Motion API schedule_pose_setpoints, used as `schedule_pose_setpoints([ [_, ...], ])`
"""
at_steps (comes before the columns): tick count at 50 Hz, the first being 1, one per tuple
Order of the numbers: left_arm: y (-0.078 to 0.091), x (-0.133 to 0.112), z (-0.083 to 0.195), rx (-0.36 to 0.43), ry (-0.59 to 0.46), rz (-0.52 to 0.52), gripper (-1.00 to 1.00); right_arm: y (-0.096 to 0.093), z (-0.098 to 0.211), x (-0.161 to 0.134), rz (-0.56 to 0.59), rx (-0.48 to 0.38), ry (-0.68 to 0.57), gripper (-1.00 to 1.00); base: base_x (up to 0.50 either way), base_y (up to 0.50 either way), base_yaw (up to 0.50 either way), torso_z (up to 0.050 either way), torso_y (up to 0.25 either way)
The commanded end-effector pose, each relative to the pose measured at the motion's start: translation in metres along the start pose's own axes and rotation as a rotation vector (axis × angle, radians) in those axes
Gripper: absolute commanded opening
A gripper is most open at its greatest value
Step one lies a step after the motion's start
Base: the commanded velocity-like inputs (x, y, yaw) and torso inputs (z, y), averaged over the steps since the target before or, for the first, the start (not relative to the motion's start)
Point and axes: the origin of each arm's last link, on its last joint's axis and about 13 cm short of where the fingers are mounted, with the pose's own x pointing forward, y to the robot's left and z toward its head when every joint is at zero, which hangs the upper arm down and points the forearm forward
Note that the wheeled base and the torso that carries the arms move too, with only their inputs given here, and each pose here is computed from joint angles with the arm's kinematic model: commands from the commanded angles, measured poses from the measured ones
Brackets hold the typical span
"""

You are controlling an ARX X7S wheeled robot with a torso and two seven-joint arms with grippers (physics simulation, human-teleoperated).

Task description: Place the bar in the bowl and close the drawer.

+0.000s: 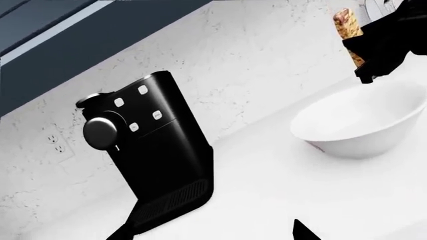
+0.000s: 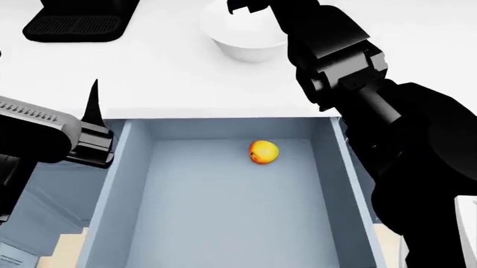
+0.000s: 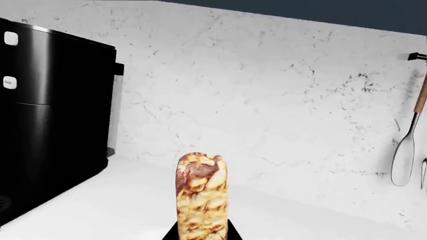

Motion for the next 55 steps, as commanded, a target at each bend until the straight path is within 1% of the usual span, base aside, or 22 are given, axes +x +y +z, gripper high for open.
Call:
schedule_pose_setpoints([
  [1, 0.0008, -0.0010, 0.0006, 0.005, 0.003, 0.002, 1.00, 0.0004, -0.0007, -0.0002, -0.003, 0.004, -0.001, -1.00, 0.00, 0.00, 0.00, 0.000, -0.145],
  [8, 0.0005, 0.0004, 0.0018, 0.005, 0.002, 0.005, 1.00, -0.0004, -0.0007, -0.0001, -0.005, 0.006, 0.003, -1.00, 0.00, 0.00, 0.00, 0.000, -0.147],
  [16, -0.0011, 0.0039, 0.0015, 0.004, 0.003, 0.001, 1.00, -0.0016, -0.0015, -0.0003, -0.006, 0.028, 0.011, -1.00, 0.00, 0.00, 0.00, 0.000, -0.145],
  [29, -0.0006, 0.0025, 0.0009, -0.006, 0.014, 0.019, 1.00, -0.0021, 0.0000, 0.0001, -0.005, 0.045, 0.011, -1.00, 0.00, 0.00, 0.00, 0.000, 0.000],
  [46, 0.0004, 0.0014, 0.0023, -0.005, 0.012, 0.025, 1.00, -0.0002, -0.0072, -0.0020, 0.009, 0.055, 0.044, -1.00, 0.00, 0.00, 0.00, 0.000, 0.000],
  [47, 0.0004, 0.0016, 0.0024, -0.006, 0.012, 0.026, 1.00, -0.0001, -0.0073, -0.0020, 0.009, 0.055, 0.045, 1.00, 0.00, 0.00, 0.00, 0.000, 0.000],
  [55, 0.0008, 0.0033, 0.0038, -0.003, 0.008, 0.027, 1.00, -0.0002, -0.0079, -0.0022, 0.010, 0.053, 0.049, 1.00, 0.00, 0.00, 0.00, 0.000, 0.000],
])
